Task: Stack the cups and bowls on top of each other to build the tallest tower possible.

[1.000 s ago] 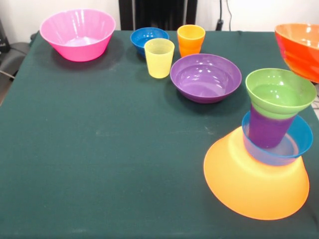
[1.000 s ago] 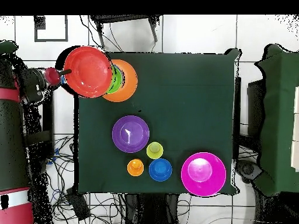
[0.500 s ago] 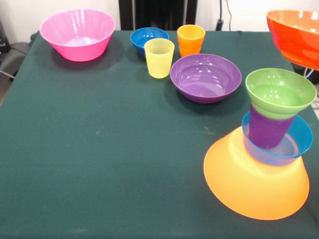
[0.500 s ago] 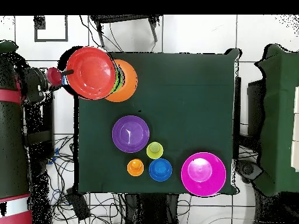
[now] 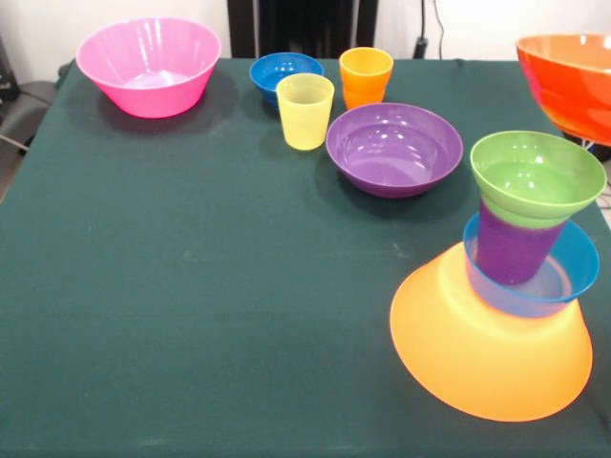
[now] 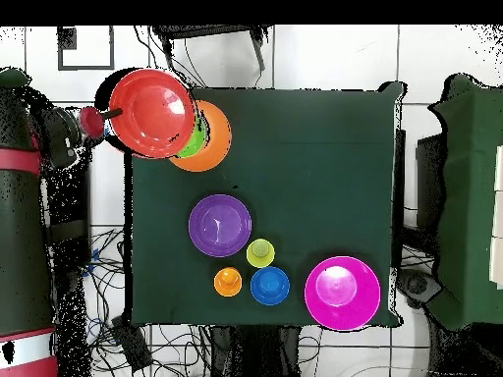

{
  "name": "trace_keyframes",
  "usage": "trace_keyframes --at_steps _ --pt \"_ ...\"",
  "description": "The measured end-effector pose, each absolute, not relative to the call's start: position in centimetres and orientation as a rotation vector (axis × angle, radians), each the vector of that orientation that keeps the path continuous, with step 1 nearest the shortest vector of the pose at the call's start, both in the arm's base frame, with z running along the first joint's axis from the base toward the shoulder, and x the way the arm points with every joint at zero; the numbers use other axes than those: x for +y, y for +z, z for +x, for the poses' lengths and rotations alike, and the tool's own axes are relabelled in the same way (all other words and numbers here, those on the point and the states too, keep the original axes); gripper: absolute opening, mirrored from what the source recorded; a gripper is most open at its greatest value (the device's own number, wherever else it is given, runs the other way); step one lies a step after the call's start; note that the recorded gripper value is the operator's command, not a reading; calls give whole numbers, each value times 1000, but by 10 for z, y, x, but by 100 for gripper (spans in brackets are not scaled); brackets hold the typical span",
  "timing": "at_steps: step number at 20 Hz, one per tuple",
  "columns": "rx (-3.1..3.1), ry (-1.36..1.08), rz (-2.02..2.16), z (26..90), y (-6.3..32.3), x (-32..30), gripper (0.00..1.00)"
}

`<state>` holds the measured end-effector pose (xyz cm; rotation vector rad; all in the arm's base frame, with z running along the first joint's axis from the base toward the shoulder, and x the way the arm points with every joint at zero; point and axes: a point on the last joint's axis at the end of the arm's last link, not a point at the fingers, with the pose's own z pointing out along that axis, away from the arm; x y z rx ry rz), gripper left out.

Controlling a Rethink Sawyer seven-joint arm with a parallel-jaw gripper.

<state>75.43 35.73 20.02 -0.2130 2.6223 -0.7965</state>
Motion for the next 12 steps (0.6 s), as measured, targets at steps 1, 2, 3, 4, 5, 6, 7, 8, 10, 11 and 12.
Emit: trace_keyframes --at_steps 1,2,3,4,5,6,7,8,10,11,12 --pt "2613 -786 -218 756 200 357 0" --pt "2610 -782 -219 757 199 357 0" --pt "2607 -779 -221 758 199 357 0" --pt "2601 -770 -224 759 199 357 0" --pt "2595 -761 -227 761 198 357 0" --pt "2592 -757 -228 762 198 357 0" --pt "2589 -752 -230 762 198 357 0" --pt "2583 -743 -231 764 197 356 0" --pt "2580 -736 -231 766 196 354 0" --pt "2580 -725 -227 768 194 350 0" --pt "2581 -720 -225 768 192 348 0"
